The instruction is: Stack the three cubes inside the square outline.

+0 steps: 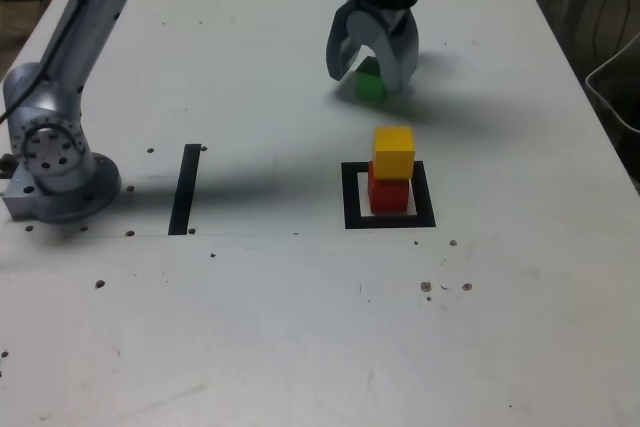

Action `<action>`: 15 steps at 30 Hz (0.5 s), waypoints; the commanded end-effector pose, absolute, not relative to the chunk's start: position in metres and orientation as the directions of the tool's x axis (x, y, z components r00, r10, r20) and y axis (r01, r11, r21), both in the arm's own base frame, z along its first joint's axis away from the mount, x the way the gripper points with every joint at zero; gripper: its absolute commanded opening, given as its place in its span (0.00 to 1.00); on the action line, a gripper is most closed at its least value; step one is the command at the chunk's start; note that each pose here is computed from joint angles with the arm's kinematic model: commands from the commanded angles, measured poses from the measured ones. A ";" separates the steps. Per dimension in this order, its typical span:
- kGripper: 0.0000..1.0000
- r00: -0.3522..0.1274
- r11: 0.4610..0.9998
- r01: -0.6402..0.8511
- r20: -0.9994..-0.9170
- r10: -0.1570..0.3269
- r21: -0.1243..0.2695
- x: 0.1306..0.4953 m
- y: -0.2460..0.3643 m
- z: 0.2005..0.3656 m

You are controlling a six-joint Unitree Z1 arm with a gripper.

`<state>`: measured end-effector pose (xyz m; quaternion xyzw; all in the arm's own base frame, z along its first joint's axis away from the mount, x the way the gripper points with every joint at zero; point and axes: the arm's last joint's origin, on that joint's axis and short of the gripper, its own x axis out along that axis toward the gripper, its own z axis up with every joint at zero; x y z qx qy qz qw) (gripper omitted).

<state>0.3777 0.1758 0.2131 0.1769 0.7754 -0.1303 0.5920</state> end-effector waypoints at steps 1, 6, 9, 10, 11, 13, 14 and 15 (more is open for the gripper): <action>0.33 -0.220 0.902 0.432 -0.968 0.123 0.016 0.377 0.173 0.217; 0.19 -0.198 0.892 0.451 -0.975 0.102 0.002 0.374 0.170 0.222; 0.14 -0.182 0.890 0.455 -0.979 0.089 -0.003 0.372 0.168 0.226; 0.14 -0.179 0.890 0.455 -0.980 0.088 -0.003 0.371 0.168 0.226; 0.13 -0.176 0.890 0.455 -0.981 0.087 -0.003 0.371 0.167 0.226; 0.12 -0.168 0.890 0.456 -0.982 0.085 -0.001 0.370 0.166 0.226; 0.12 -0.163 0.890 0.455 -0.983 0.082 -0.001 0.370 0.166 0.225; 0.12 -0.157 0.890 0.455 -0.984 0.079 -0.001 0.369 0.165 0.226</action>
